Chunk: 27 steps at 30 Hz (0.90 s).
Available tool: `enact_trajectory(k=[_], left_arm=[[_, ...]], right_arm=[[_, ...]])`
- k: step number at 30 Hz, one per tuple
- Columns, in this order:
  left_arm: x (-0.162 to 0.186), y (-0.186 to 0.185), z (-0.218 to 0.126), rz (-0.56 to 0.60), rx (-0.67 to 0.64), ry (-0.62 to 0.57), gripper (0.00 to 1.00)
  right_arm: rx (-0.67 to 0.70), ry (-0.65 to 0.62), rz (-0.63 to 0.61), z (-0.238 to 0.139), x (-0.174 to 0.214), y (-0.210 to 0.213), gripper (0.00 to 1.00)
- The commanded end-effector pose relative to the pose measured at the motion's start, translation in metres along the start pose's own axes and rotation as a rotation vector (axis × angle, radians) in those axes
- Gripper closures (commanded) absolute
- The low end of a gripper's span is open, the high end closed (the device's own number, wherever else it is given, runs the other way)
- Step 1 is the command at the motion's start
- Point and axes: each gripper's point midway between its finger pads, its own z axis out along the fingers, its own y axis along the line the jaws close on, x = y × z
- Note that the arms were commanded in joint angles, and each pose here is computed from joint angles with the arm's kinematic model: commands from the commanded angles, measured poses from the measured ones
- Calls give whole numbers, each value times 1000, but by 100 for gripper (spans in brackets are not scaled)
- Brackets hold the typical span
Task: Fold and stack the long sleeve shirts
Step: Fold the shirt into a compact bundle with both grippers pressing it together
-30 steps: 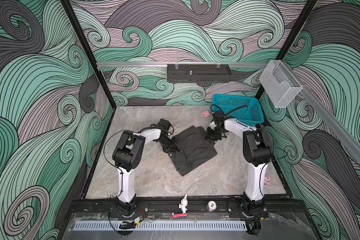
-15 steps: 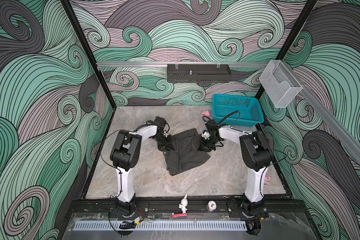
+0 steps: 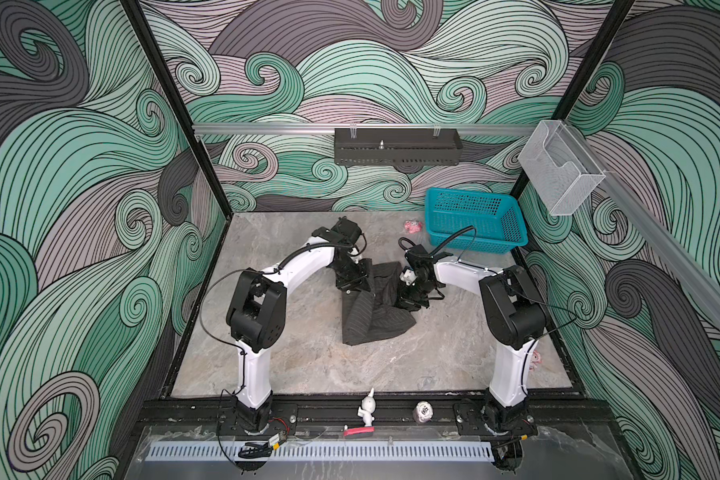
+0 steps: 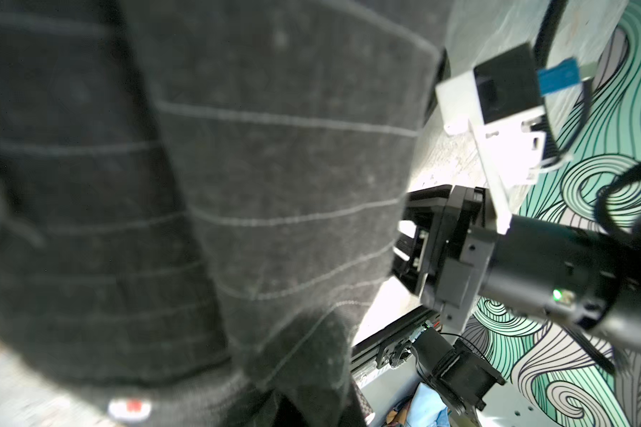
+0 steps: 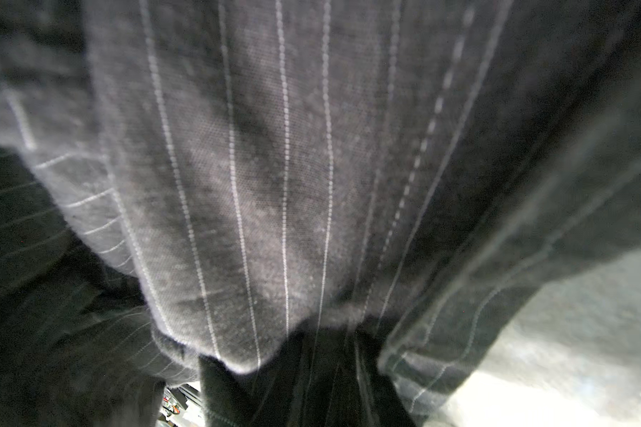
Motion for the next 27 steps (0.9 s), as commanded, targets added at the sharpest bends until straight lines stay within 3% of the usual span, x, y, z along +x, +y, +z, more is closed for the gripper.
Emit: enact_trajectory(k=[1,5,11,15,20,22,27], left_arm=[[-10,-13,24,-25,0,3,100],[-24,-24,46,-37,33,-6,100],[-31,-3,73,-69,3,22,100],[-32,-2,77,-73,13,29,100],[-33,-11,69,-49,25,24,100],[-34,-16,64,-40,31,17,100],[-33,-36,53,-5,50,3,100]], right_arm=[[83,8,36,2,11,-18,75],[88,-31,40,-9,11,-19,74],[88,-146,64,-46,0,-26,63],[87,-189,84,-61,-9,-37,58],[90,-165,119,-52,-17,-56,57],[73,-152,119,-46,-21,-59,61],[13,-100,97,-30,-25,-53,82]])
